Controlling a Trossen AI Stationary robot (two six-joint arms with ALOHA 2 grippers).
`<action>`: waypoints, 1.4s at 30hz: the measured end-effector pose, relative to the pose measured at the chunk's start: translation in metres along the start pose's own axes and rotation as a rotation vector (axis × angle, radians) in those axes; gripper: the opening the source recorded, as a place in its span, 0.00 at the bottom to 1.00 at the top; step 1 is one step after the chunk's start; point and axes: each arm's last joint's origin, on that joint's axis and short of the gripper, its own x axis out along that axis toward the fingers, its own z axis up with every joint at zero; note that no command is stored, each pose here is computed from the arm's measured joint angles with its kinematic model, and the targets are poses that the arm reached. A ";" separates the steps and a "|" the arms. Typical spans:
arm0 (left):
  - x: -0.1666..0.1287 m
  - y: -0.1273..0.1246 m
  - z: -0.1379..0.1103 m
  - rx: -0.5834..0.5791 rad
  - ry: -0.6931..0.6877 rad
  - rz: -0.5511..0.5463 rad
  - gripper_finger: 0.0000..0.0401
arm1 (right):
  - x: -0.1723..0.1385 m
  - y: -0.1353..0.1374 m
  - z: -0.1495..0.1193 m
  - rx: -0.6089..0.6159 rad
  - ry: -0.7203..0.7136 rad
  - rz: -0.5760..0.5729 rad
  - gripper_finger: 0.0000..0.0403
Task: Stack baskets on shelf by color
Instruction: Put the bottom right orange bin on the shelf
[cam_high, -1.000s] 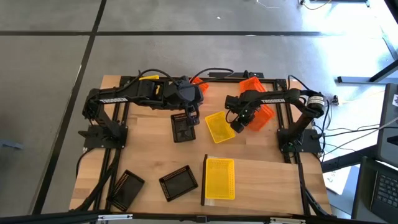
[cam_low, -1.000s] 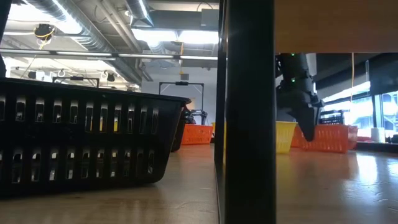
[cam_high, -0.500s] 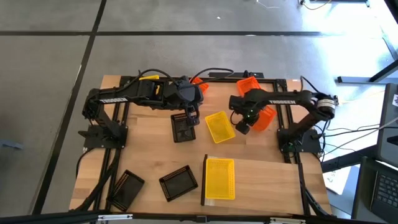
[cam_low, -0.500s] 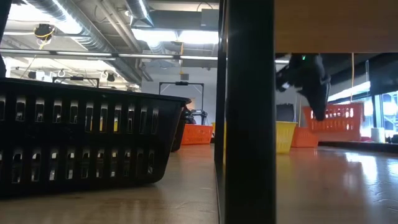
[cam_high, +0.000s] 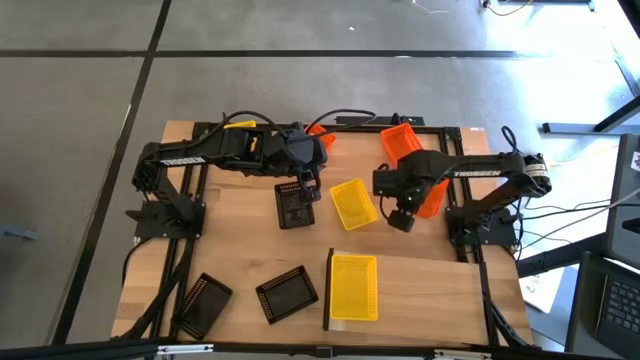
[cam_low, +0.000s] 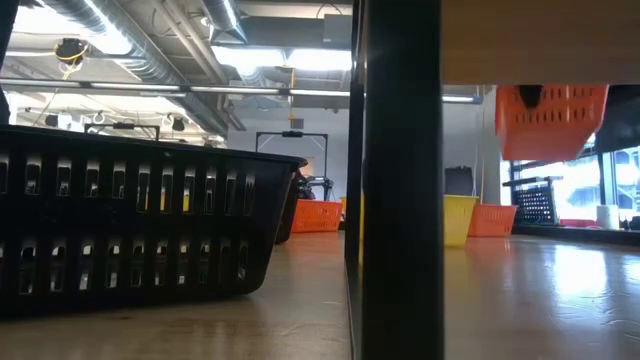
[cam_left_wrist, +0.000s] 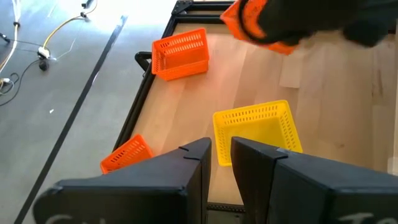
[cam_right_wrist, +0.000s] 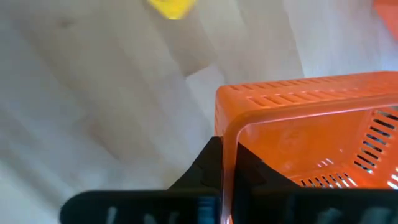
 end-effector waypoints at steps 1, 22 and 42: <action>0.000 0.000 0.000 0.000 0.000 -0.005 0.14 | -0.008 0.005 -0.004 -0.016 -0.008 0.002 0.00; -0.009 -0.014 0.000 0.020 -0.015 -0.050 0.14 | -0.064 0.100 -0.089 -0.419 -0.132 0.206 0.00; -0.009 -0.014 0.000 0.027 -0.015 -0.052 0.14 | -0.062 0.161 -0.108 -0.439 -0.279 0.454 0.00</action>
